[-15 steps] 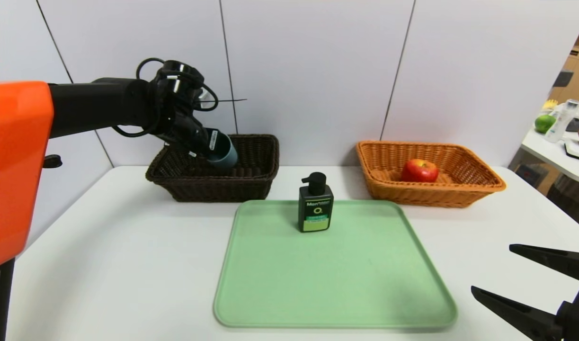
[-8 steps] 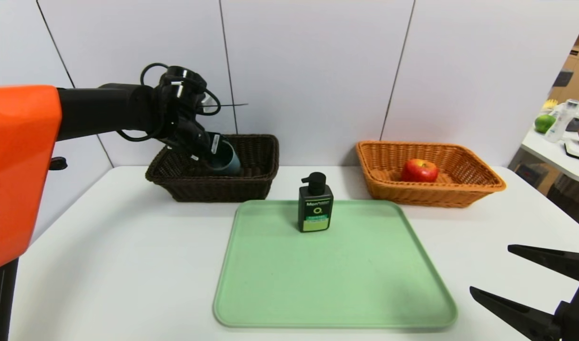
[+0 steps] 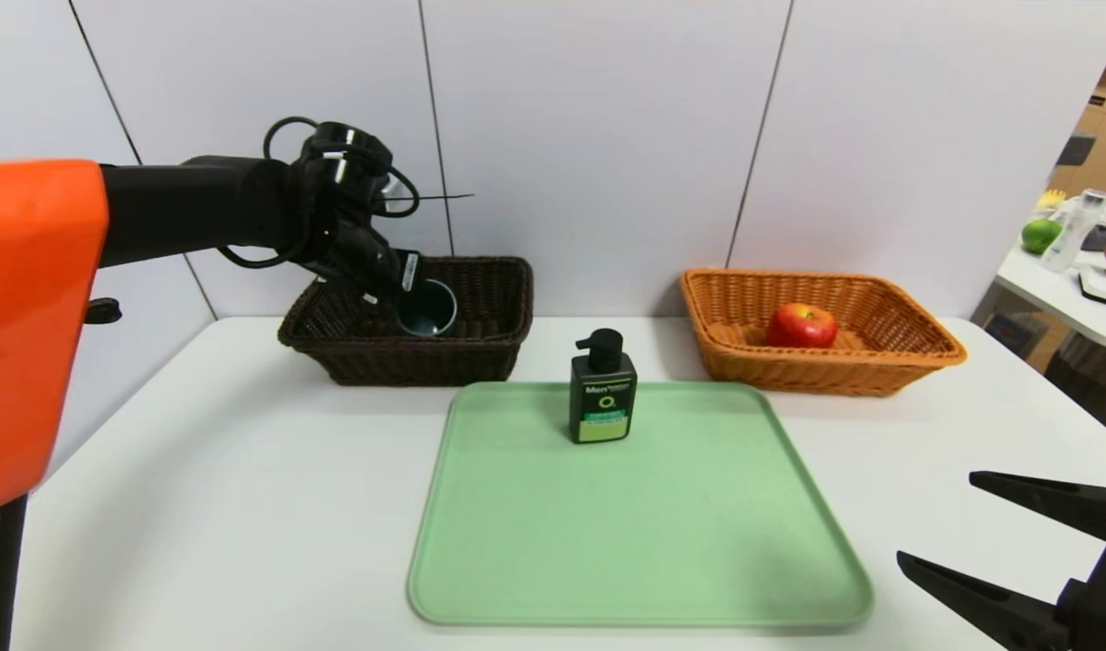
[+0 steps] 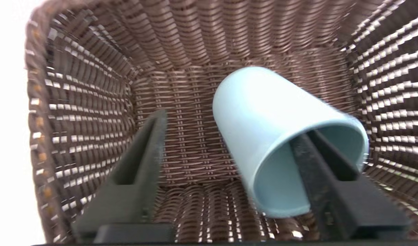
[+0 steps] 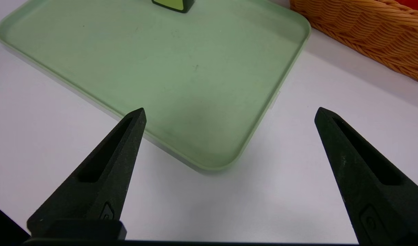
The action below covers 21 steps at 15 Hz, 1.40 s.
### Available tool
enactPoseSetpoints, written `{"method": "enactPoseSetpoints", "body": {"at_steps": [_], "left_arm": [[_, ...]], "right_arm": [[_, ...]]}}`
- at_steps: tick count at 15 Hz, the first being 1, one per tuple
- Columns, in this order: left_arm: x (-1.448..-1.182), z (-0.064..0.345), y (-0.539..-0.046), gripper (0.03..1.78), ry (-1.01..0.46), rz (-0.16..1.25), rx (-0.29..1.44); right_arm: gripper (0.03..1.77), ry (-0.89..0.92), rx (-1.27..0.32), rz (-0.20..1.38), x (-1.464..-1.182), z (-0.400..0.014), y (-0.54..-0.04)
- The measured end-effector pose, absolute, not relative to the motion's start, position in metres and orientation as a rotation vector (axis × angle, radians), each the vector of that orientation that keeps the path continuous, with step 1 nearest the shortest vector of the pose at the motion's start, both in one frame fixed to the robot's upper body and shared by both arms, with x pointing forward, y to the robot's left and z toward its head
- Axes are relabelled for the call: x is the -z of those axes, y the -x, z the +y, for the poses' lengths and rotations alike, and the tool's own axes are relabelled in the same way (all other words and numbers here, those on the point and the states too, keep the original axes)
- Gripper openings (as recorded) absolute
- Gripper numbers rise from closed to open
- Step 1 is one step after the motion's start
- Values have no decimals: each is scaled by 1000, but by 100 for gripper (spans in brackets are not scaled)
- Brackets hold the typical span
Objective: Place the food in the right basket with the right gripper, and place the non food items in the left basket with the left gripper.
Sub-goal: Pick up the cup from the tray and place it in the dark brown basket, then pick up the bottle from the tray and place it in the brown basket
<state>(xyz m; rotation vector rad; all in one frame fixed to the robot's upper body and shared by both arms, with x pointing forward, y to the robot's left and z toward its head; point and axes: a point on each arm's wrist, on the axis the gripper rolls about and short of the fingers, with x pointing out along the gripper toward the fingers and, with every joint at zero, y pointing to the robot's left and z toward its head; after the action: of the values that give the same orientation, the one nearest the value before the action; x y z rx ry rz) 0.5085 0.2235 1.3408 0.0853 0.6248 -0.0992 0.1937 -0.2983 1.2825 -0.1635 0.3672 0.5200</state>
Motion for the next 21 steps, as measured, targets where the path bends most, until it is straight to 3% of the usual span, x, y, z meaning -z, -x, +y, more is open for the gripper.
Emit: {"method": "enactPoseSetpoints", "body": {"at_steps": [5,11,16,21], "left_arm": [[-1383,198,-472,147,-88,533,213],[-1416,180,-414,159,-61,486,441],[-1432,176,-381,165,-67,452,562],[-1434,174,-379,167,-161,417,667]], "right_arm": [[170,163,-522,369,-1283,-298,-195],[170,165,-517,376,-1282,-297,-197],[170,165,-518,377,-1284,-297,-199],[170,164,-516,376,-1284,-296,-200]]}}
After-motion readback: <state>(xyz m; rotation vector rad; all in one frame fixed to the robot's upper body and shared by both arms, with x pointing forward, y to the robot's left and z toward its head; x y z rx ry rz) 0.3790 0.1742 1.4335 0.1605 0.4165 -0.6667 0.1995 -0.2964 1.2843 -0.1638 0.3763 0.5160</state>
